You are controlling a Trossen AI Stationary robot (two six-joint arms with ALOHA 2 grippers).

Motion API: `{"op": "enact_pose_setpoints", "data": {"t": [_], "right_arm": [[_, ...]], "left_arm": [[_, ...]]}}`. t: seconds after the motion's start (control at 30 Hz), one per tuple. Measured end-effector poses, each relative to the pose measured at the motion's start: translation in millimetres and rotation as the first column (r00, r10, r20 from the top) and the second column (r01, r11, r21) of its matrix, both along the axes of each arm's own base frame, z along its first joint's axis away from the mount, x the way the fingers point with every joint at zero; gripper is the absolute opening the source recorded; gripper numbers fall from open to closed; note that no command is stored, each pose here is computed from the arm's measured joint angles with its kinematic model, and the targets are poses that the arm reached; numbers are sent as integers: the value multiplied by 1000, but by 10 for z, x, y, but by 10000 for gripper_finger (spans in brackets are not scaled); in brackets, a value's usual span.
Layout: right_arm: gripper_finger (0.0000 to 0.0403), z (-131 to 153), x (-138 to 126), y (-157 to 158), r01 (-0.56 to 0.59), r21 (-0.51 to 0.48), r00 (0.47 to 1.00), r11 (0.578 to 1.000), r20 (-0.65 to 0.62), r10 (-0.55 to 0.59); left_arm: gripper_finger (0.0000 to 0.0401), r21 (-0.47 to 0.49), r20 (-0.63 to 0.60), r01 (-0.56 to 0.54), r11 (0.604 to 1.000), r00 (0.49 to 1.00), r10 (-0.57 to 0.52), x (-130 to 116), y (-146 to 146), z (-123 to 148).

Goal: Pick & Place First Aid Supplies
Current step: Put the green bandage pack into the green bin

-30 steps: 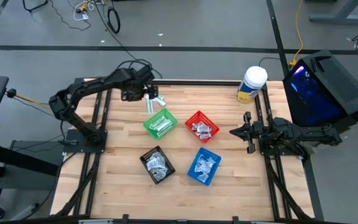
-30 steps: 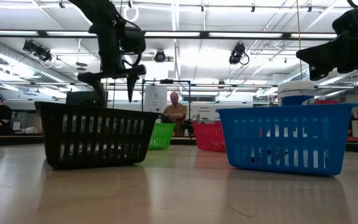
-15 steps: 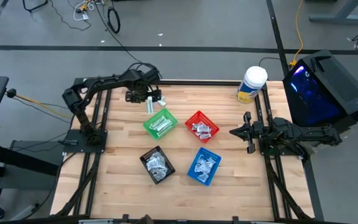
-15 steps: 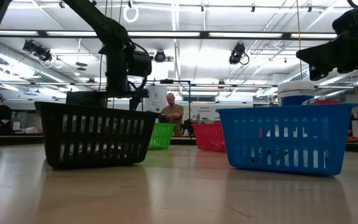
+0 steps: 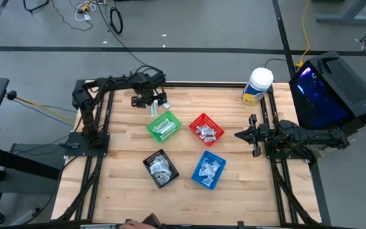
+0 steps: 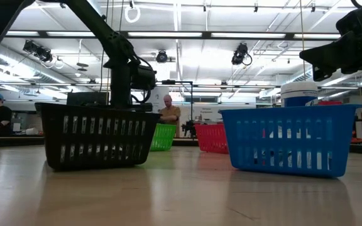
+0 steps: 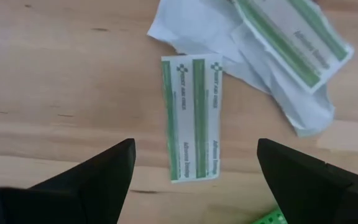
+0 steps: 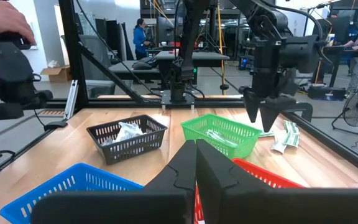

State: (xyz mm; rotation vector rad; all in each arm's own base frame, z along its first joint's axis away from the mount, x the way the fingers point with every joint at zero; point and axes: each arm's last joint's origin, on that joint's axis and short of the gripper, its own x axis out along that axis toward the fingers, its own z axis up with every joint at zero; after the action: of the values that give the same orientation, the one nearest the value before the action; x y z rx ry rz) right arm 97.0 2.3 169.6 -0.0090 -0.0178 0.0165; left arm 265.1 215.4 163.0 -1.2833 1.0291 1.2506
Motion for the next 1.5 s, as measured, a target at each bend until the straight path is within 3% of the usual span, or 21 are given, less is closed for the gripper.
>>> {"op": "enact_pose_setpoints", "data": {"t": [1.5], "right_arm": [[13, 0, 0, 0, 0, 0, 1000, 1000, 0, 0]], "left_arm": [[346, 36, 25, -14, 999, 1000, 13, -9, 12, -102]]}}
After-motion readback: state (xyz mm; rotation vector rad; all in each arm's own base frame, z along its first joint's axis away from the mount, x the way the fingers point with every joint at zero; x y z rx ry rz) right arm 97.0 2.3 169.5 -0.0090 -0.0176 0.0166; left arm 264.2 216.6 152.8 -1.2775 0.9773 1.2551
